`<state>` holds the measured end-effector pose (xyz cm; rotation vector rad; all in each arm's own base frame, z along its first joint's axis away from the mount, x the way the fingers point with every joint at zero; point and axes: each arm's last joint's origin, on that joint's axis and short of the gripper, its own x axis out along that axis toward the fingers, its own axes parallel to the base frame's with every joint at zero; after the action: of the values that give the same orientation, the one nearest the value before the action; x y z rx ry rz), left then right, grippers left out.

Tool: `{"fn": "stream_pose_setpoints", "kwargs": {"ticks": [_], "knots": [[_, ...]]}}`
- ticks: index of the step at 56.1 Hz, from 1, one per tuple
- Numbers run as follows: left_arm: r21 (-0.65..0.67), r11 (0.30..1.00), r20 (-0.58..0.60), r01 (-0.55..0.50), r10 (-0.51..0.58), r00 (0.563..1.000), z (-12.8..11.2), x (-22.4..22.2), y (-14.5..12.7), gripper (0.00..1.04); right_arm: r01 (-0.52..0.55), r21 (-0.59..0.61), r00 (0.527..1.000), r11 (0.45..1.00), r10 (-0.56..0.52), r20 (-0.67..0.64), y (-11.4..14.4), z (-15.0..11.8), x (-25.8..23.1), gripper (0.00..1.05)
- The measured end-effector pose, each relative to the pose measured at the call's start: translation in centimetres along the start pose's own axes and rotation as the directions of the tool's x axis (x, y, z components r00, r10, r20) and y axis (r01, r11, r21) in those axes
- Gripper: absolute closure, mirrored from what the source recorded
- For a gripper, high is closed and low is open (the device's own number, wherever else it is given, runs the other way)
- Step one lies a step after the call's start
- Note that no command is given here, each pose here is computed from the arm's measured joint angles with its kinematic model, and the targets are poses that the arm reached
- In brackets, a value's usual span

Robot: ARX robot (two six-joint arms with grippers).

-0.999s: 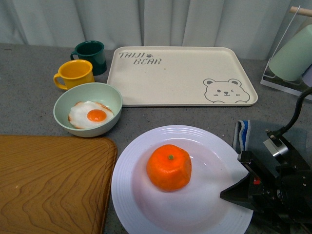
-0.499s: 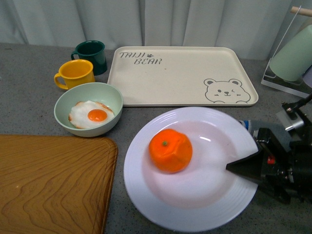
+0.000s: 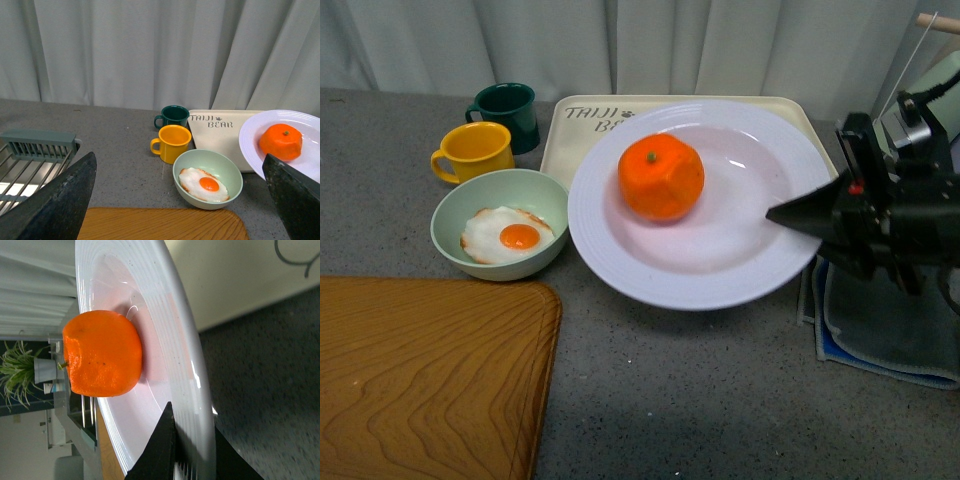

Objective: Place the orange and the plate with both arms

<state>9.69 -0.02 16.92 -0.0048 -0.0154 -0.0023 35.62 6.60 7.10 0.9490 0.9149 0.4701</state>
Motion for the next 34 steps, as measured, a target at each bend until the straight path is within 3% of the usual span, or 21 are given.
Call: {"fn": "stream_pose_setpoints", "kwargs": {"ticks": [14, 34], "knots": [[0.0, 1.0, 0.0, 0.0, 0.0, 1.0, 0.0, 0.0, 0.0, 0.07, -0.019, 0.085, 1.0, 0.996, 0.019, 0.005, -0.1, 3.7, 5.2, 1.01], [0.0, 1.0, 0.0, 0.0, 0.0, 1.0, 0.0, 0.0, 0.0, 0.07, 0.044, 0.139, 0.999, 0.989, -0.043, -0.009, -1.1, 4.8, 9.4, 1.01]]}}
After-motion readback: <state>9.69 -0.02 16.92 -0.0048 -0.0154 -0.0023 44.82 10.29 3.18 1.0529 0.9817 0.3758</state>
